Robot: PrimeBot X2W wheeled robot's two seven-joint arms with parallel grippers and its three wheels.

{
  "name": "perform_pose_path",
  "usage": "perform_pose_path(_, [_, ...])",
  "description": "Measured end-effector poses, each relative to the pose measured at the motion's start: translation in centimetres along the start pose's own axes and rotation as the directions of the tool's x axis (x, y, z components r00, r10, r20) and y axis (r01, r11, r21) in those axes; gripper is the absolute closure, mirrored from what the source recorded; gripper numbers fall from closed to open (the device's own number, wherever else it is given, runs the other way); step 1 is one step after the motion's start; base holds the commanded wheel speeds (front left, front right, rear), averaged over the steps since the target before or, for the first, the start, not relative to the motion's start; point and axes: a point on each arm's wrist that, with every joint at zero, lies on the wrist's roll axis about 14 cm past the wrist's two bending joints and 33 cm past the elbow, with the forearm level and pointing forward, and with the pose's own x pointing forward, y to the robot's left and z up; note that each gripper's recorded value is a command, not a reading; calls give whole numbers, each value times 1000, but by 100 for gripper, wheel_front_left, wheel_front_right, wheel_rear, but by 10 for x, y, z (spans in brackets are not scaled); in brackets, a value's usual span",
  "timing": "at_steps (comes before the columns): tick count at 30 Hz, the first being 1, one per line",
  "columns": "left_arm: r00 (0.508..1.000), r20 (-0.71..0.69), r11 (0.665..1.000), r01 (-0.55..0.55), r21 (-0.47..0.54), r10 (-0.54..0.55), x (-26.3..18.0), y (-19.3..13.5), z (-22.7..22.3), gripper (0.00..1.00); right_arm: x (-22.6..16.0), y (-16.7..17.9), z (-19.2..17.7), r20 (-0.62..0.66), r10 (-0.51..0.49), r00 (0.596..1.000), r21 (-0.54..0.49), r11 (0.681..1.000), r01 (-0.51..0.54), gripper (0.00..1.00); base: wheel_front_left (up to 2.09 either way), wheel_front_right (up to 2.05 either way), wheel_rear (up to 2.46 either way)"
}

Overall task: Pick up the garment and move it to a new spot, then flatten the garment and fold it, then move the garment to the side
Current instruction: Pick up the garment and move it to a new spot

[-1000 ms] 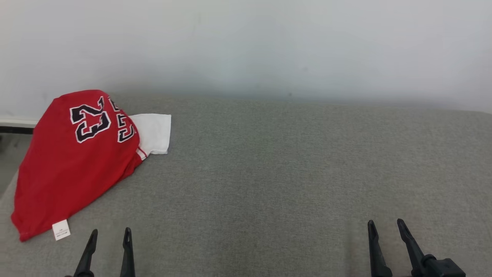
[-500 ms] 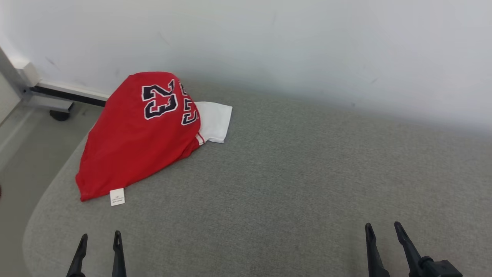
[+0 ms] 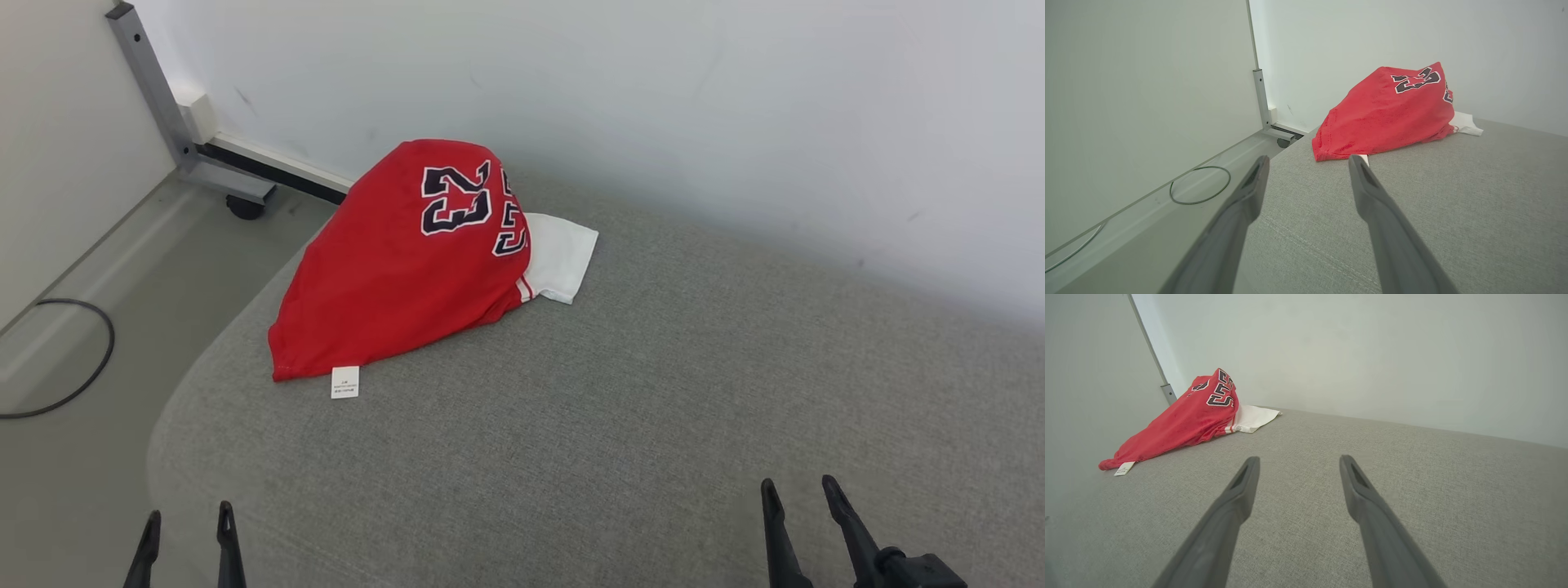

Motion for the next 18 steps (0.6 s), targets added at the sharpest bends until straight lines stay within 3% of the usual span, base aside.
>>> perform_pose_path(18, [999, 5, 998, -54, -28, 54, -4, 14, 1, 0, 4, 11, 0, -2, 34, 999, 0, 999, -34, 0, 0, 0, 0])
